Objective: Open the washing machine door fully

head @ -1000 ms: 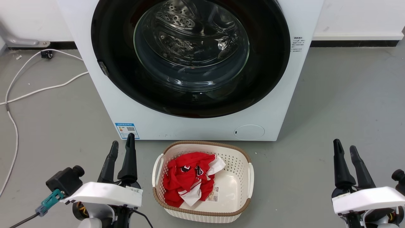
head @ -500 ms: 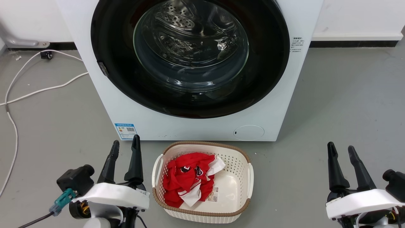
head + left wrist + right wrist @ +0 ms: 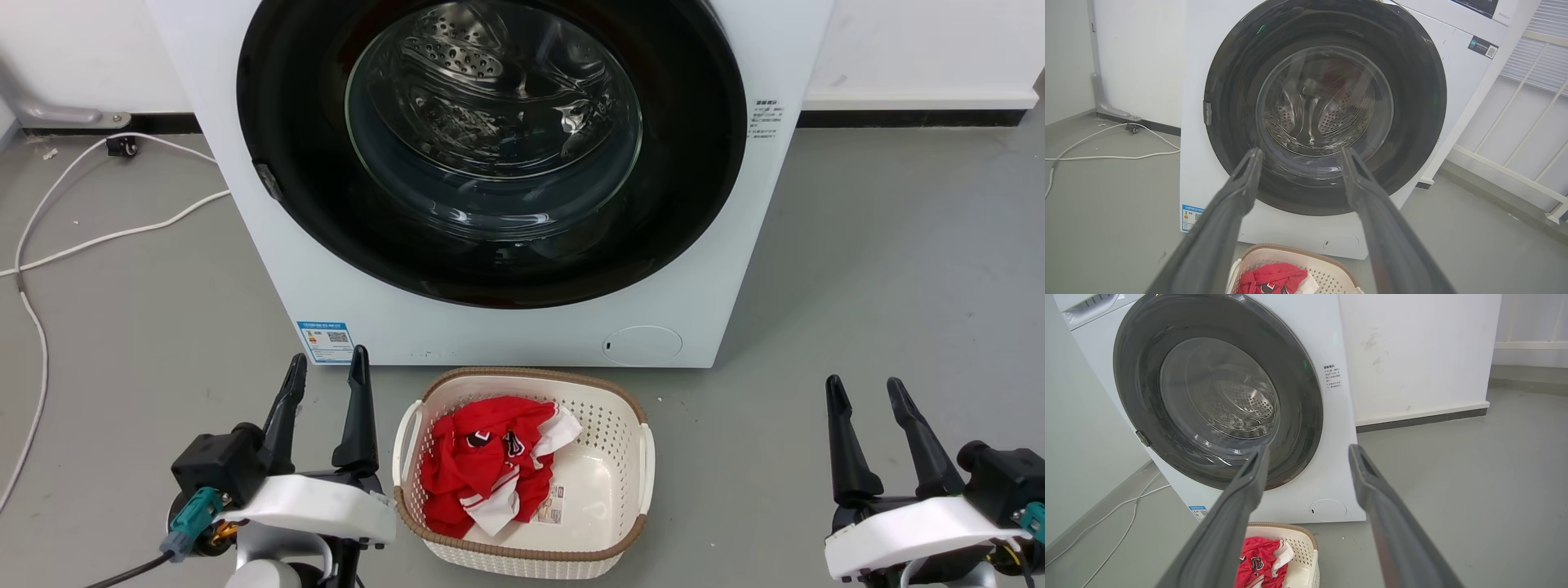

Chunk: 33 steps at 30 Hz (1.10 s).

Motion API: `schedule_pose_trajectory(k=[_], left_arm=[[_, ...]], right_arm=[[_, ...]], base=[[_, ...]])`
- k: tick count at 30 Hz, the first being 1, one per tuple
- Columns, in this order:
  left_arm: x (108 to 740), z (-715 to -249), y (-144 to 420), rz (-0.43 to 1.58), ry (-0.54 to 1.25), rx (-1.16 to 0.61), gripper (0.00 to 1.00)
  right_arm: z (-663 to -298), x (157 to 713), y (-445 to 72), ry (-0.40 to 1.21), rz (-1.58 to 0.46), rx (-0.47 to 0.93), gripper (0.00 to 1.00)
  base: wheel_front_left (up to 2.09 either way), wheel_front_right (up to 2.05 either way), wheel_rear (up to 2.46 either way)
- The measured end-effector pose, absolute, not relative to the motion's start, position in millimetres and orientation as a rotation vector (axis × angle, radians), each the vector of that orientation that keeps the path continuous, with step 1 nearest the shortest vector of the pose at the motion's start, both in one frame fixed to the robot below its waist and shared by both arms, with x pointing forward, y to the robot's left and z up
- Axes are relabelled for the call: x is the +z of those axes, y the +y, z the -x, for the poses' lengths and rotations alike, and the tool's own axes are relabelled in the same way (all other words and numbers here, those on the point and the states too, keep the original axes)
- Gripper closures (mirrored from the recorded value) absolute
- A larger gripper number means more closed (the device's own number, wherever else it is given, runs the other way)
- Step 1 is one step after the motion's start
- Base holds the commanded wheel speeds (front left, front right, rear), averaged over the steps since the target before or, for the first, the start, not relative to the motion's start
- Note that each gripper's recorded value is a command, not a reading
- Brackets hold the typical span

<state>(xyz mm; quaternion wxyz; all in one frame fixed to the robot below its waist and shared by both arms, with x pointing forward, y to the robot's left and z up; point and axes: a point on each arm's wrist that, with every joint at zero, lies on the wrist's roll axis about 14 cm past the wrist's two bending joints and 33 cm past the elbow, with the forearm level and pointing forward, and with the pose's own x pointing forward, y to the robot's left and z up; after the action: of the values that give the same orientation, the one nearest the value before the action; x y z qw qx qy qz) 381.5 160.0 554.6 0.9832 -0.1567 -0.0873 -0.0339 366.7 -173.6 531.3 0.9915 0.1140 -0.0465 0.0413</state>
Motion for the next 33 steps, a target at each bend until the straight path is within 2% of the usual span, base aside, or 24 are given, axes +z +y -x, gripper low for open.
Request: schedule_pose_trajectory(k=[33], left_arm=[[561,-377,151,0.051,-0.239,-0.082,0.00]], right_arm=[[-366,531,-160,-0.107,-0.010,0.133,0.00]], base=[[0.00,0.00,0.00]])
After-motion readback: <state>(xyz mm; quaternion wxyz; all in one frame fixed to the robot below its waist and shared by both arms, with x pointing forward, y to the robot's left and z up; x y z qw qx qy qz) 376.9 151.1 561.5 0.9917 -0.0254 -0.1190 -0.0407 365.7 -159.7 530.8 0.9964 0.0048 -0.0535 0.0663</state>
